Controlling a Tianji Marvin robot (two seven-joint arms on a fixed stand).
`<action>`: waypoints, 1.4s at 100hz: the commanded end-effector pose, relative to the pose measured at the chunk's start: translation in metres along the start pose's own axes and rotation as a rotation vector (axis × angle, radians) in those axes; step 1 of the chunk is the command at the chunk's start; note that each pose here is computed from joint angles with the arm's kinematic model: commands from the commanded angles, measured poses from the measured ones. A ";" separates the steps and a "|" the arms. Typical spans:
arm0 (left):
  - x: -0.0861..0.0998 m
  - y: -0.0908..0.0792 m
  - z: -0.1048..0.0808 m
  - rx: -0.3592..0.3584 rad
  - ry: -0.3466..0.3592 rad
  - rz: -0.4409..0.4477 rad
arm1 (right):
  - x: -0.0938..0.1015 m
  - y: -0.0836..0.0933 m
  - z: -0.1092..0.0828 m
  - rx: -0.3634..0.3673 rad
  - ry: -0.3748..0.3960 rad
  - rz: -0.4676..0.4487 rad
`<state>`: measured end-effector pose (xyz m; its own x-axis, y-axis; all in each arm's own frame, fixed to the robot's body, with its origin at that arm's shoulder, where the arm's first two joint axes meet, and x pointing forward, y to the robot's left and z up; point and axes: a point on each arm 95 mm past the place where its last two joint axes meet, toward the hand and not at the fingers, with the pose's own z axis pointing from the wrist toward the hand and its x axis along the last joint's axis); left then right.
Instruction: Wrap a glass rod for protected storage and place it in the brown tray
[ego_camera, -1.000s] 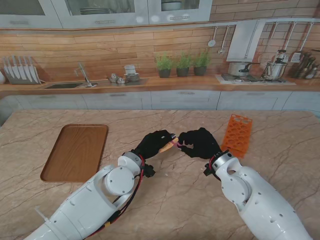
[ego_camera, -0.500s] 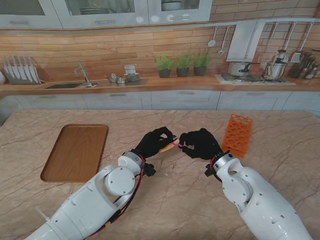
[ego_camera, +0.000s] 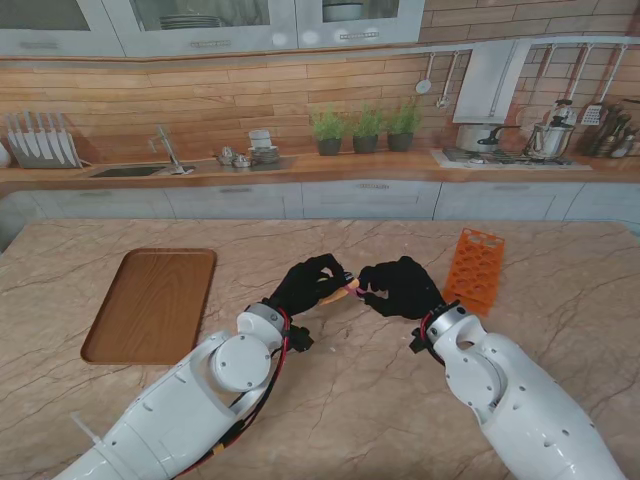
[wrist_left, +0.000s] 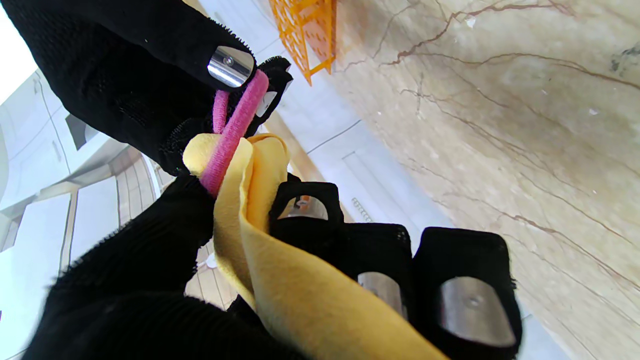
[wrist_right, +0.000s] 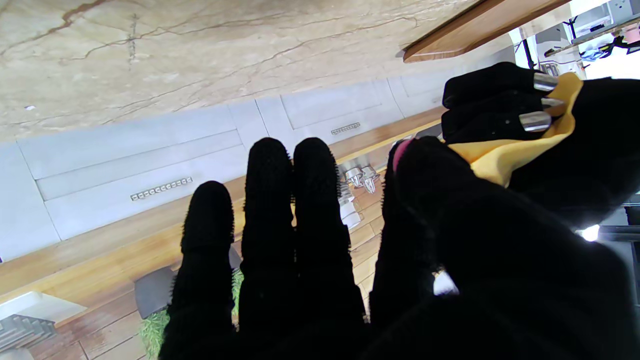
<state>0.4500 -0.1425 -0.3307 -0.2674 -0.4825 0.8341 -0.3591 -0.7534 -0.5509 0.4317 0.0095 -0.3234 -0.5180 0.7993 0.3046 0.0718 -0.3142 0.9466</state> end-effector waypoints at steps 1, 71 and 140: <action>0.004 0.003 0.001 0.010 0.007 -0.011 | 0.004 0.000 0.000 -0.003 0.013 -0.002; 0.002 0.006 -0.003 -0.023 -0.061 0.029 | 0.007 0.029 0.005 -0.082 0.122 -0.068; 0.000 0.008 -0.006 -0.070 -0.066 0.041 | 0.005 0.039 0.014 -0.081 0.161 -0.101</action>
<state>0.4459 -0.1453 -0.3304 -0.2306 -0.5435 0.8071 -0.4039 -0.7012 -0.5876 0.4434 0.0071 -0.2869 -0.6484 0.7381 0.1868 -0.0440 -0.2813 0.9586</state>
